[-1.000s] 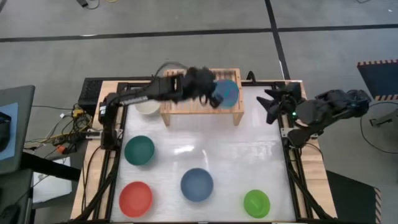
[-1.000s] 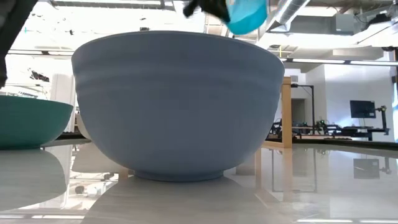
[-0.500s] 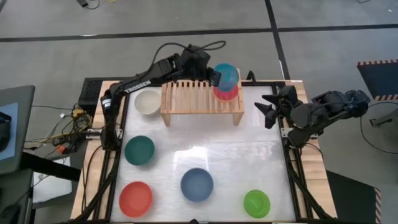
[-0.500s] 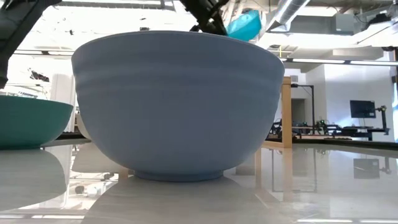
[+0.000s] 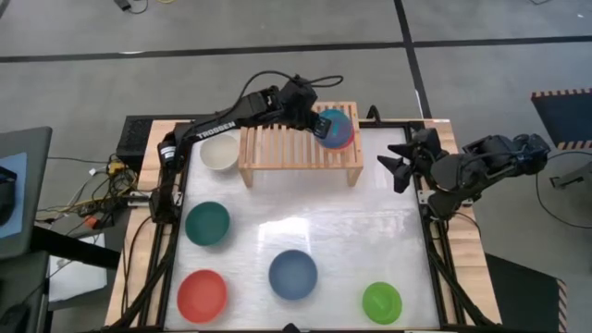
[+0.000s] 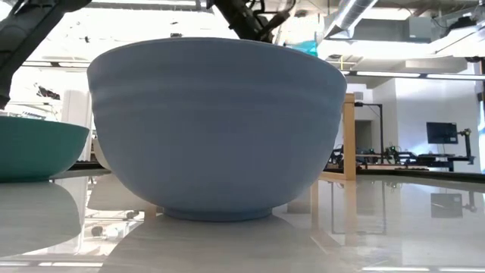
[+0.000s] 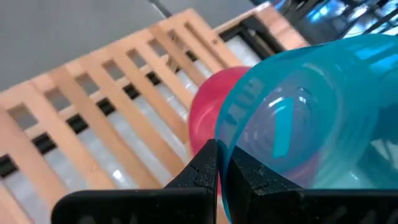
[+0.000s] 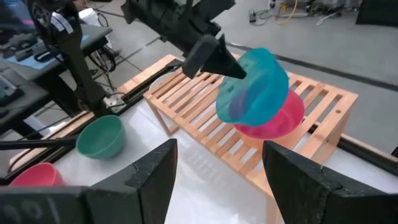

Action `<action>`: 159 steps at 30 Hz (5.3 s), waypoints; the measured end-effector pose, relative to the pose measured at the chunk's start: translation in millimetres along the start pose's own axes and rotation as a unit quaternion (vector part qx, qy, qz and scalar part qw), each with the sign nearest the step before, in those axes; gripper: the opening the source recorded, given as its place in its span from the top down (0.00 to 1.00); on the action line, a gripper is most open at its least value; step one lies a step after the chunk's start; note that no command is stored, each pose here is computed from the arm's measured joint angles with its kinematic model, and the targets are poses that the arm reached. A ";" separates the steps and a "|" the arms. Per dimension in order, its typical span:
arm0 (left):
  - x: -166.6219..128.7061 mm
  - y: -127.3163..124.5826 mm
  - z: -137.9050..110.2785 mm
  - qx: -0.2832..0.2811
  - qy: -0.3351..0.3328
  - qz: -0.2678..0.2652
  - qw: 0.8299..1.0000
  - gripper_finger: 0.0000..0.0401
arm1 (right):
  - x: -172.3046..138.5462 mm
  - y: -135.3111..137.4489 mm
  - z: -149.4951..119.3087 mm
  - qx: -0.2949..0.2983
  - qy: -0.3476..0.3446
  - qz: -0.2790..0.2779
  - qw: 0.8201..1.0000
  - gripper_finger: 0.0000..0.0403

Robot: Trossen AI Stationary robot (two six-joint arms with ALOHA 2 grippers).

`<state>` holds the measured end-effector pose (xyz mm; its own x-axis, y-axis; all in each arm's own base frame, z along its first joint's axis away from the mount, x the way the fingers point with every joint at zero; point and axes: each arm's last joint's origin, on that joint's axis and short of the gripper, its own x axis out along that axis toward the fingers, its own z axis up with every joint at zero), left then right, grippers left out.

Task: Place and stack bowls onto a shelf
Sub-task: Stack the small blue bowl on the small pink bowl on the shelf, then stack the small green bowl on the small blue bowl on the shelf

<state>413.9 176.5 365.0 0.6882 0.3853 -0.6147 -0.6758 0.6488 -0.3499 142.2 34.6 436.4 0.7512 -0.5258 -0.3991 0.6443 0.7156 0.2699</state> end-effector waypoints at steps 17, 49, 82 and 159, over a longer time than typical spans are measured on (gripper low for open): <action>8.0 -0.1 -1.0 -0.007 -0.004 0.001 1.000 0.71 | 4.5 2.8 -6.3 -0.003 0.031 -0.005 1.000 0.36; -94.4 -100.5 -90.3 0.269 0.011 0.079 0.960 0.55 | 37.9 17.3 -184.8 -0.051 0.438 0.119 0.889 0.35; -153.2 -40.2 -127.8 0.183 -0.029 0.058 0.981 0.56 | 10.1 70.5 -287.3 -0.092 0.483 0.238 0.838 0.45; -153.2 -42.8 -127.3 0.141 -0.043 0.054 0.988 0.56 | 106.7 -44.6 -40.6 0.023 0.078 -0.027 0.996 0.94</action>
<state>303.8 6.1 384.2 0.6440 0.5095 -0.5707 -0.6551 0.7525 -0.0674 187.7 -34.7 346.2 0.6859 -0.4823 -0.5450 0.6919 0.6641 0.2831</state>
